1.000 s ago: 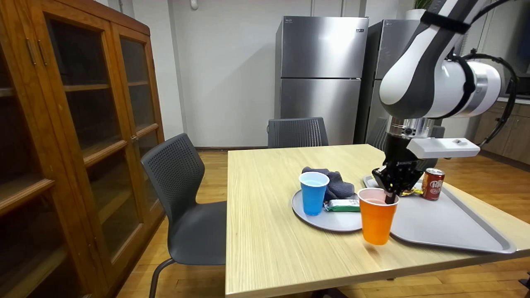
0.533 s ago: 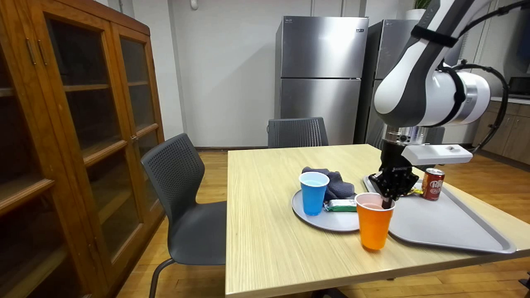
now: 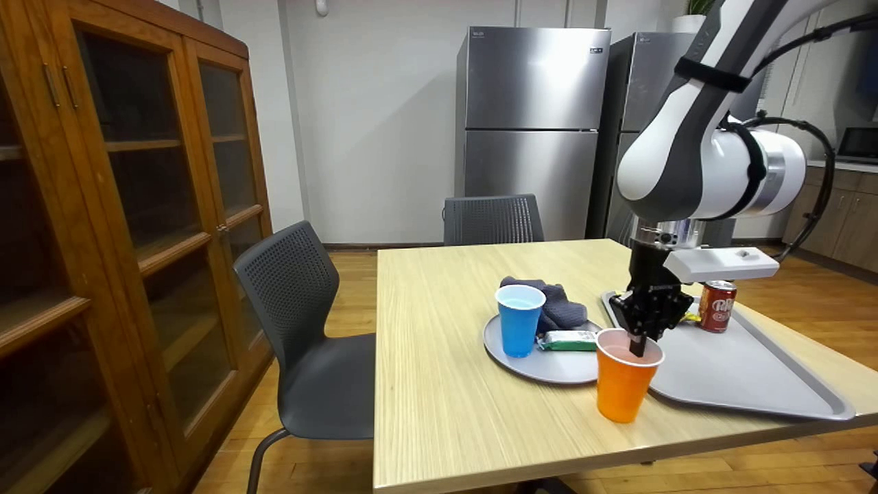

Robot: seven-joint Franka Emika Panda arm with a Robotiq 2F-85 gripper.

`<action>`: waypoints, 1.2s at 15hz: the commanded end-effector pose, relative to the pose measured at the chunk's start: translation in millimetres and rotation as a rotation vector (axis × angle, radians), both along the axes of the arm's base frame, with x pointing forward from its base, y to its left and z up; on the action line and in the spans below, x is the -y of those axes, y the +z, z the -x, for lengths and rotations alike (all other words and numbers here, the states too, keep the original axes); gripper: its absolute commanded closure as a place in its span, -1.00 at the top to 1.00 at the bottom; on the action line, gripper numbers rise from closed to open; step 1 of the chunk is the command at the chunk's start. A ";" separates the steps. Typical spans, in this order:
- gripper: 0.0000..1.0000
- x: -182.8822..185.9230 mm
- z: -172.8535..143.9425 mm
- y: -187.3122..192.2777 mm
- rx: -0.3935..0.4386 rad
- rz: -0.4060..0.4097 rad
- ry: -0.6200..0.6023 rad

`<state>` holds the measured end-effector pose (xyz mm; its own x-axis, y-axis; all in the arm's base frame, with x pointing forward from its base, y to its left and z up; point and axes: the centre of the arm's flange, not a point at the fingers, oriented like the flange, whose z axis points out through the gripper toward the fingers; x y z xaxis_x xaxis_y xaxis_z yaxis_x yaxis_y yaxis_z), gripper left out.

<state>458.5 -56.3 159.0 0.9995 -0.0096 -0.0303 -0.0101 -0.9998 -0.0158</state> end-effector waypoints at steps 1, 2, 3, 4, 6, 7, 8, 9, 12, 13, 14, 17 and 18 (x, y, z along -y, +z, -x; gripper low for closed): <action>0.05 1.5 0.6 10.3 0.002 -0.002 0.015; 0.18 1.9 1.9 13.4 0.001 0.000 0.017; 0.35 2.5 3.1 17.9 0.000 -0.003 0.017; 0.48 3.3 4.1 22.8 0.002 -0.004 0.017; 0.78 4.8 6.3 32.5 0.001 -0.006 0.019; 0.95 5.4 7.6 38.0 0.004 -0.005 0.018; 1.00 5.8 8.0 43.0 0.006 -0.004 0.019; 1.00 5.6 8.5 49.2 0.009 -0.002 0.020; 1.00 2.3 7.5 68.5 0.012 -0.003 0.027; 1.00 1.3 6.1 74.9 0.011 -0.008 0.028; 1.00 0.4 4.3 80.9 0.015 -0.008 0.026; 1.00 -3.1 -2.0 98.8 0.017 -0.022 0.029; 1.00 -4.2 -3.8 105.1 0.010 -0.030 0.034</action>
